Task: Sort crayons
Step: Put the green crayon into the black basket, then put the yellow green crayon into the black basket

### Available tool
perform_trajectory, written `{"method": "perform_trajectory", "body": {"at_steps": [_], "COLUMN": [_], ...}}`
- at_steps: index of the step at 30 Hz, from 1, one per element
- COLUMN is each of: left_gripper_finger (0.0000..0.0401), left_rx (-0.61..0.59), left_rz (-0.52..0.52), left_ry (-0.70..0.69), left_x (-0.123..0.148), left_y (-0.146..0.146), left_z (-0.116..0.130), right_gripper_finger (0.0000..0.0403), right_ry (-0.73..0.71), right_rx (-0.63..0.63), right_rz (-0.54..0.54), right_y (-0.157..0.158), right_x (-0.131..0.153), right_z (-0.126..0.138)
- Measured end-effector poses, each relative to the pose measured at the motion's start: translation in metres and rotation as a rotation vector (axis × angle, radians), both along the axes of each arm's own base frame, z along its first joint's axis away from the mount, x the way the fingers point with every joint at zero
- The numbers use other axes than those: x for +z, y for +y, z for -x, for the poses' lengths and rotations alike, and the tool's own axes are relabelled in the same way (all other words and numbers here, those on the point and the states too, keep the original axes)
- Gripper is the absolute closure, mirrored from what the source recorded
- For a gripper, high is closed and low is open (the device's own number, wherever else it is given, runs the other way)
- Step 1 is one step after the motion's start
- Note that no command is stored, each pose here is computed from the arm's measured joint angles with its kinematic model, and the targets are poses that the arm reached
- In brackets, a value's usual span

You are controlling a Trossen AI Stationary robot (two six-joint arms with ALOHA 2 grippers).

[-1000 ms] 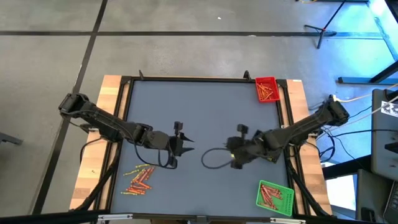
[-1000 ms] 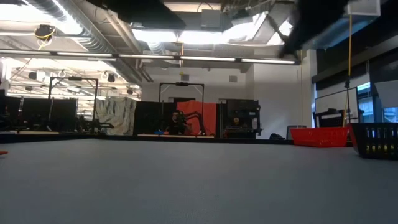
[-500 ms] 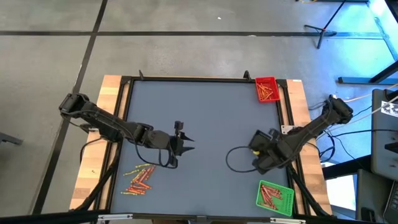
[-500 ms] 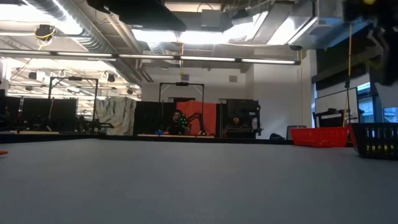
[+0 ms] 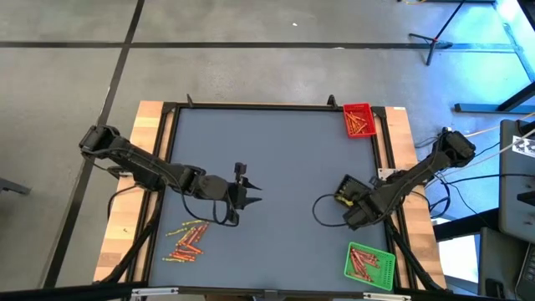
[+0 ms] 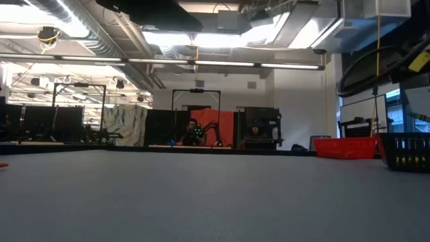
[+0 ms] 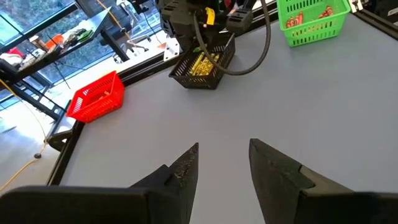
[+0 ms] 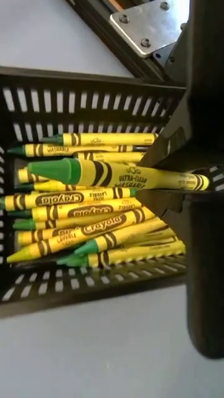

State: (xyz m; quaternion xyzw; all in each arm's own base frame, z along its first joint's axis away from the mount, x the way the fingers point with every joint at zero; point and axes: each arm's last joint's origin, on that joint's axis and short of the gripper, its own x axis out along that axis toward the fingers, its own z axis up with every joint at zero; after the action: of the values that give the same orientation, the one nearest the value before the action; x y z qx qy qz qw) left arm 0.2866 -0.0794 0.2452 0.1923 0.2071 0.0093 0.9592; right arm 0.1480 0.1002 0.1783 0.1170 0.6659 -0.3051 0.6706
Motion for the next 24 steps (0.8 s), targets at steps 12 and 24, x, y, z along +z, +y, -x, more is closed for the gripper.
{"method": "perform_trajectory", "body": {"at_steps": [12,24], "left_gripper_finger": [0.0275,0.0275], "left_rx": [-0.003,0.151], "left_rz": [-0.010,0.146], "left_ry": [-0.009,0.346], "left_x": [0.001,0.003], "left_y": [0.001,0.011], "left_z": [-0.001,0.011], "right_gripper_finger": [0.0241,0.0224], "right_ry": [0.014,-0.592], "right_rx": [-0.006,0.470], "right_rz": [-0.005,0.590], "right_y": [0.000,0.015], "right_x": [0.027,0.085], "right_z": [-0.009,-0.065]}}
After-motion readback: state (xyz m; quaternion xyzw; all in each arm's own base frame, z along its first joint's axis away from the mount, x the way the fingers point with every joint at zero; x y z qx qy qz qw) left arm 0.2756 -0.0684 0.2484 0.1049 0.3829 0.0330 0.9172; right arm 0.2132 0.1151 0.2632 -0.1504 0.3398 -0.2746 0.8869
